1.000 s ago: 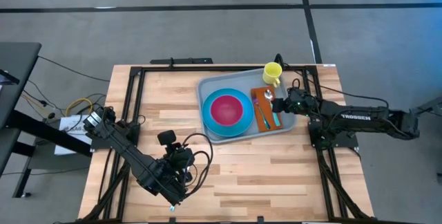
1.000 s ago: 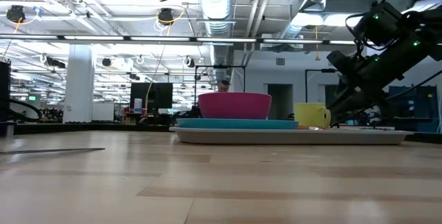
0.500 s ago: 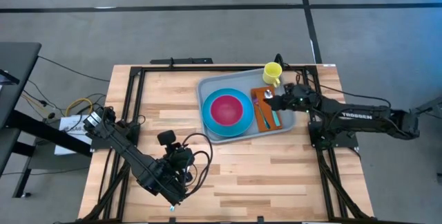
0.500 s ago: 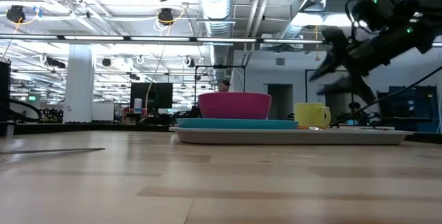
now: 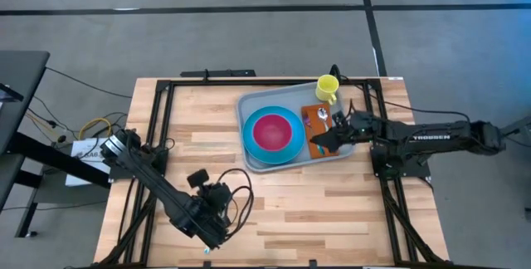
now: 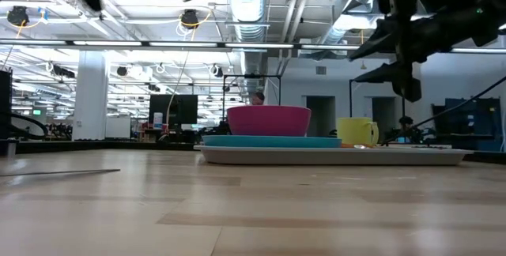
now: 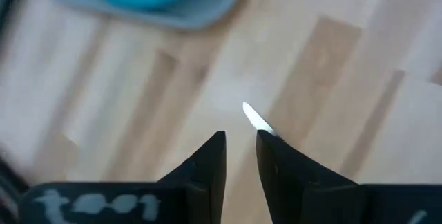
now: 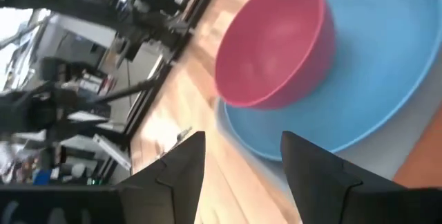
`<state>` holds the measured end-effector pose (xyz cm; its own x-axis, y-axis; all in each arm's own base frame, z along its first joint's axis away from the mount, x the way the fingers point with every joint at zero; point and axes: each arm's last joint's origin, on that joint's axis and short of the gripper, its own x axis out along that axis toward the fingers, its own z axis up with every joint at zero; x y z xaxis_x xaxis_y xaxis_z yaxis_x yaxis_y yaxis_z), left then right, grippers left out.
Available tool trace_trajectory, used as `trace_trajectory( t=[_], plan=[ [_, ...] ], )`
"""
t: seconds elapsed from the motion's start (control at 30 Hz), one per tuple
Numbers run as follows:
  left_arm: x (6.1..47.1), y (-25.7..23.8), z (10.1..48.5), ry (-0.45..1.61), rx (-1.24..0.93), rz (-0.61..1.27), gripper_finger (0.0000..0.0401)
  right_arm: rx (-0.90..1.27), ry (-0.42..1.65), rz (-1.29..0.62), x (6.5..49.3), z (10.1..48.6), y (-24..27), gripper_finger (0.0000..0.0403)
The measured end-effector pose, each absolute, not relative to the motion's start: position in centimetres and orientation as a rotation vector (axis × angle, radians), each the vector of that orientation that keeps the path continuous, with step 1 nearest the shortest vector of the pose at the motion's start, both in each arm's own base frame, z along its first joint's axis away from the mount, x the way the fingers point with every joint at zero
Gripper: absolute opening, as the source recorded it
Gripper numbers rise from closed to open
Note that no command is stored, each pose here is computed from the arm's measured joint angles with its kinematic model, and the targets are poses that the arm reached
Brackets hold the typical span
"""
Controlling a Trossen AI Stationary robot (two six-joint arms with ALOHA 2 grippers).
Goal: Set up tray
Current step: Put the blue white knife on top of the orange napkin to the middle of the green spoon and purple fork
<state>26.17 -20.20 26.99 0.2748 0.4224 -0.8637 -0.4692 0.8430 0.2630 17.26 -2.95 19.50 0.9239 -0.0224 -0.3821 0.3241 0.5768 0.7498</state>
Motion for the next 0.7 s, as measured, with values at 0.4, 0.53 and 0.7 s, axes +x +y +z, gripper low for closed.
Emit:
trace_trajectory(
  t=[0.4, 0.53, 0.7],
  plan=[
    [26.8, -21.4, 19.9, 1.170, -0.412, 0.479, 0.0082, 0.786, 0.383, -0.114, 17.5, 19.5, -1.7, 0.0182],
    [26.5, -21.2, 18.5, 1.170, -0.430, 0.476, 0.0094, 0.711, 0.389, -0.080, 17.5, 19.6, -1.4, 0.0181],
    [25.8, -20.9, 17.4, 1.250, -0.458, 0.495, 0.0111, 0.615, 0.371, -0.029, 17.6, 19.8, -0.9, 0.0184]
  ],
)
